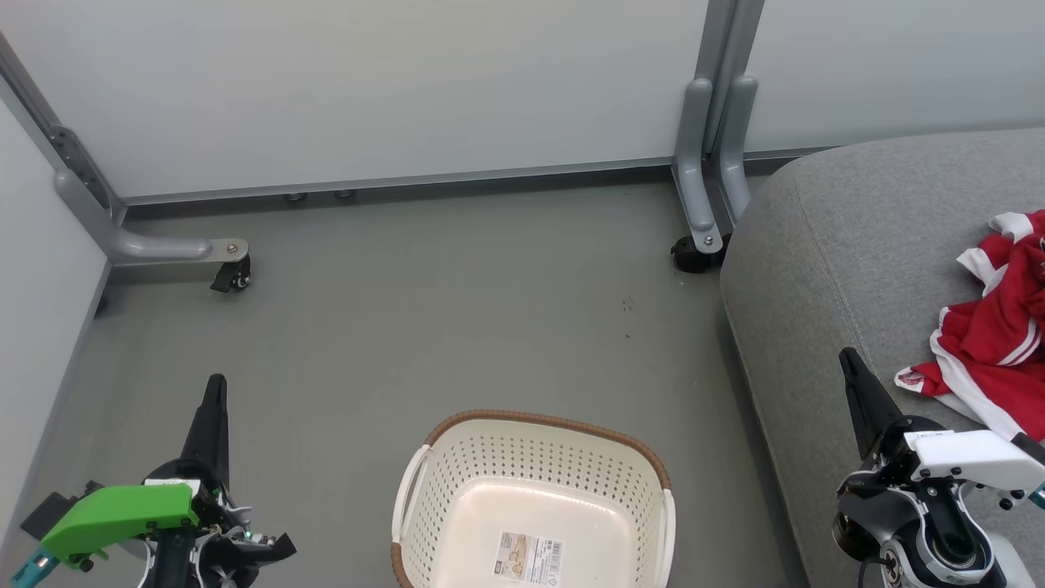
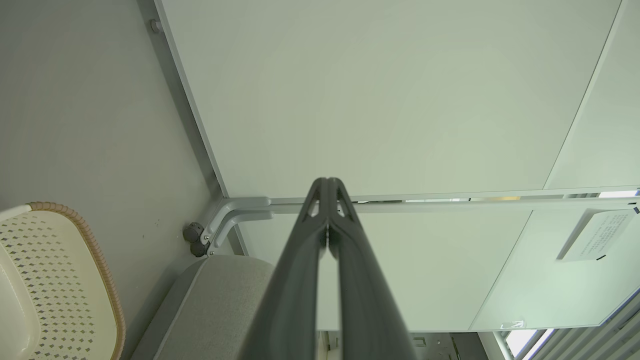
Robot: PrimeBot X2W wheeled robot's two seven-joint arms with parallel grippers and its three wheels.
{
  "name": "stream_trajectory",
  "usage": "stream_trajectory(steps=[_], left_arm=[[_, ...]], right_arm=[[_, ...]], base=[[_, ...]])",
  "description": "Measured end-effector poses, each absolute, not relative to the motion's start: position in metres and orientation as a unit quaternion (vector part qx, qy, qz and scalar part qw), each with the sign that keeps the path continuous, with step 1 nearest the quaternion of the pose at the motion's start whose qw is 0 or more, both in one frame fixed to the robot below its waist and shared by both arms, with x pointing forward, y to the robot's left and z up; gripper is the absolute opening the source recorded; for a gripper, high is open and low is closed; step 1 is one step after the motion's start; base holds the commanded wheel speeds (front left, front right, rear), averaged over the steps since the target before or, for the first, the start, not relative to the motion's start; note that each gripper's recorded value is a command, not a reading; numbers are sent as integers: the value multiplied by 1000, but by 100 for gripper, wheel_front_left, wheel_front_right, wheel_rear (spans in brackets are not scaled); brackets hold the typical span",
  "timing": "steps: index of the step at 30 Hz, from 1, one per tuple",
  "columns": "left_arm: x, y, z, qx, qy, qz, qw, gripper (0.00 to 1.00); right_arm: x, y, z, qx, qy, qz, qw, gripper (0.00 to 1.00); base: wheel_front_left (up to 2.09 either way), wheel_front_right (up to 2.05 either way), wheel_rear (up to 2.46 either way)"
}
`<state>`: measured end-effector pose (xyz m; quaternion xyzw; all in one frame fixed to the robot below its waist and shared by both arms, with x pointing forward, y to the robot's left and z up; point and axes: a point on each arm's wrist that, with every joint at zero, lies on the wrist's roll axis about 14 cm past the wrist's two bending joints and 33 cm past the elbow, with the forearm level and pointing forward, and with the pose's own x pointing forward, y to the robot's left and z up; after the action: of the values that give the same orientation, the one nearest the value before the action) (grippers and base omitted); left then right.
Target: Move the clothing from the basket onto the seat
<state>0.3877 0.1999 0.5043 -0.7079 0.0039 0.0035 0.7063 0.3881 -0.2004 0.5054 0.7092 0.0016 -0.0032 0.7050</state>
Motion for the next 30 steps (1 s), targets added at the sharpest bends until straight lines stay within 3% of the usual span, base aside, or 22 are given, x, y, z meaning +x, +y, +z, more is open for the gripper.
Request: stream_trajectory(steps=[30], left_arm=[[388,200,504,-708,4,3,706,0]], right_arm=[[388,-200,505,709,2,-3,705,0]], base=[[0,0,0]])
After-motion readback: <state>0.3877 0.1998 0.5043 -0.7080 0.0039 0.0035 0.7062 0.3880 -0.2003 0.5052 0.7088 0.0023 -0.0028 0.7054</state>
